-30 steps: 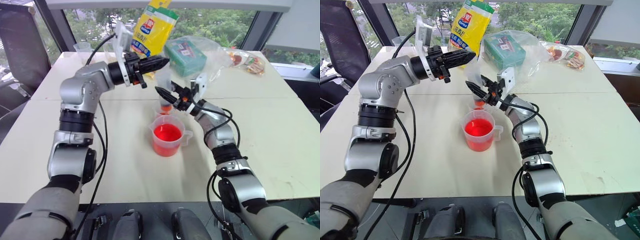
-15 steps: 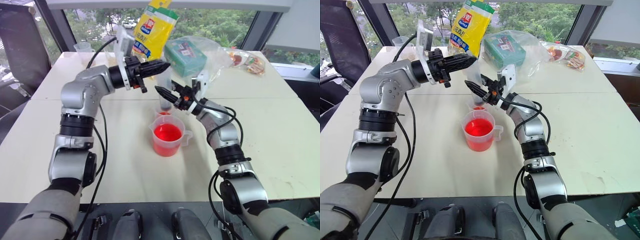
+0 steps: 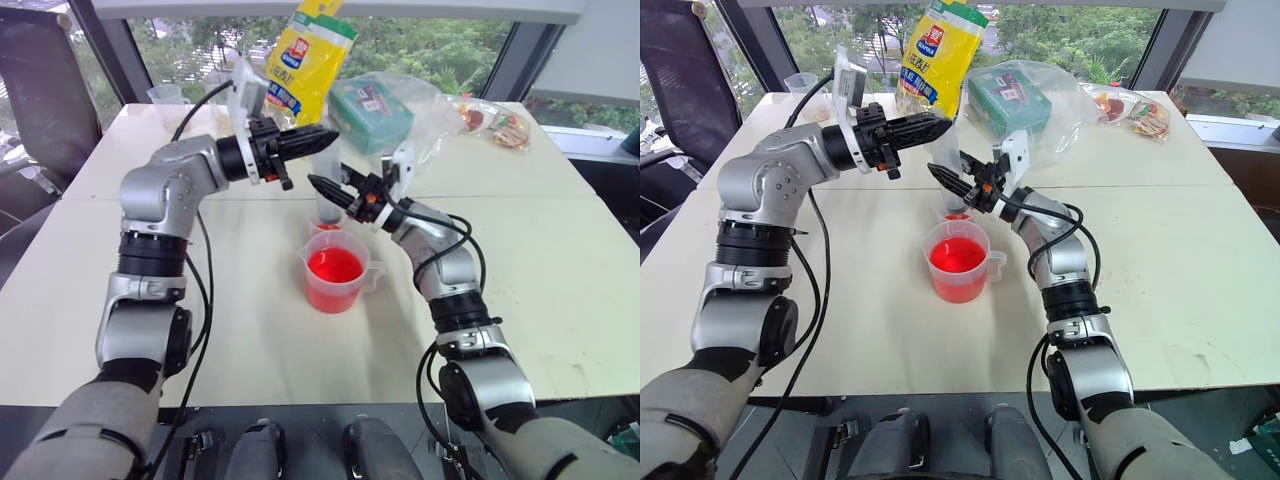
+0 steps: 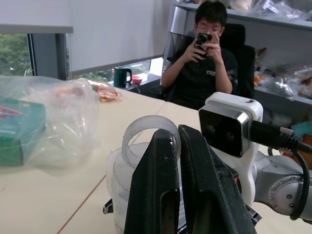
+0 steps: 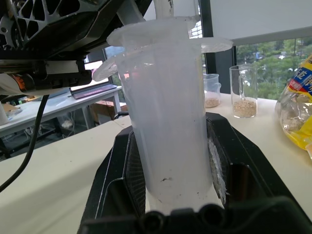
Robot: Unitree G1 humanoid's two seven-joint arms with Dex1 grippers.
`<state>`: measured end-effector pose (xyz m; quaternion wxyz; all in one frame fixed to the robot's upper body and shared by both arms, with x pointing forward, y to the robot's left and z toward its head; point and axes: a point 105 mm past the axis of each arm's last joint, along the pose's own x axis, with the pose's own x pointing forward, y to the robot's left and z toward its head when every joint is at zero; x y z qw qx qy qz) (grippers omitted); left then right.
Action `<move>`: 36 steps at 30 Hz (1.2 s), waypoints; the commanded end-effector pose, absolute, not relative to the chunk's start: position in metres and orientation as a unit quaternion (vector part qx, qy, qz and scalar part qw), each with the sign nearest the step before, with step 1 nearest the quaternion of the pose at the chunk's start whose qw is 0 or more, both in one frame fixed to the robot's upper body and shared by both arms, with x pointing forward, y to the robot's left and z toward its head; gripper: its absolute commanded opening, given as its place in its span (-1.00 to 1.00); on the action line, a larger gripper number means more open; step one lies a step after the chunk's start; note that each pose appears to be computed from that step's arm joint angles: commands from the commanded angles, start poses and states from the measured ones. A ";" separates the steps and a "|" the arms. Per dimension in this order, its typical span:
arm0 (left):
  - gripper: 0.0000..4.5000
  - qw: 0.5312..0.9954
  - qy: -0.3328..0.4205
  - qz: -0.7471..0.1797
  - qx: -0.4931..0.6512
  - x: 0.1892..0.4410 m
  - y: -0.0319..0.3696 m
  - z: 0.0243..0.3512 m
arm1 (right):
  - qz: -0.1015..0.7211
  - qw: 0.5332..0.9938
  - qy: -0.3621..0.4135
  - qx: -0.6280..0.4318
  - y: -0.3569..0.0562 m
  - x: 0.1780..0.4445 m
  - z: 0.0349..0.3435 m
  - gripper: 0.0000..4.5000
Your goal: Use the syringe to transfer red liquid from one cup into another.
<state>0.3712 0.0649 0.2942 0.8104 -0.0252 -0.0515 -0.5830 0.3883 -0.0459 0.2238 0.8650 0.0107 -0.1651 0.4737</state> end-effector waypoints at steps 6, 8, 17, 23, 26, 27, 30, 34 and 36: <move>0.33 0.814 -0.043 -0.578 -0.021 0.364 0.079 0.299 | 0.479 0.847 -0.230 0.024 -0.043 0.378 0.258 -0.40; 0.76 0.819 -0.048 -0.572 -0.018 0.362 0.085 0.303 | 0.478 0.848 -0.229 0.024 -0.043 0.378 0.258 -0.40; 0.98 0.832 -0.030 -0.554 0.005 0.341 0.120 0.301 | 0.470 0.852 -0.229 0.024 -0.048 0.380 0.258 -0.40; 0.98 0.835 -0.001 -0.550 0.030 0.332 0.127 0.280 | 0.465 0.852 -0.240 0.027 -0.052 0.380 0.271 -0.40; 0.98 0.836 0.003 -0.547 0.043 0.331 0.128 0.275 | 0.459 0.851 -0.253 0.030 -0.056 0.377 0.288 -0.40; 0.98 0.835 0.004 -0.548 0.043 0.330 0.128 0.274 | 0.455 0.851 -0.258 0.038 -0.059 0.376 0.297 -0.40; 0.98 0.831 0.005 -0.554 0.046 0.326 0.127 0.271 | 0.430 0.861 -0.268 0.053 -0.073 0.375 0.324 -0.40; 0.98 0.827 0.004 -0.562 0.039 0.321 0.126 0.267 | 0.377 0.901 -0.211 0.040 -0.100 0.382 0.339 -0.40; 0.98 0.824 0.004 -0.566 0.033 0.319 0.125 0.266 | 0.356 0.922 -0.146 0.037 -0.115 0.387 0.335 -0.40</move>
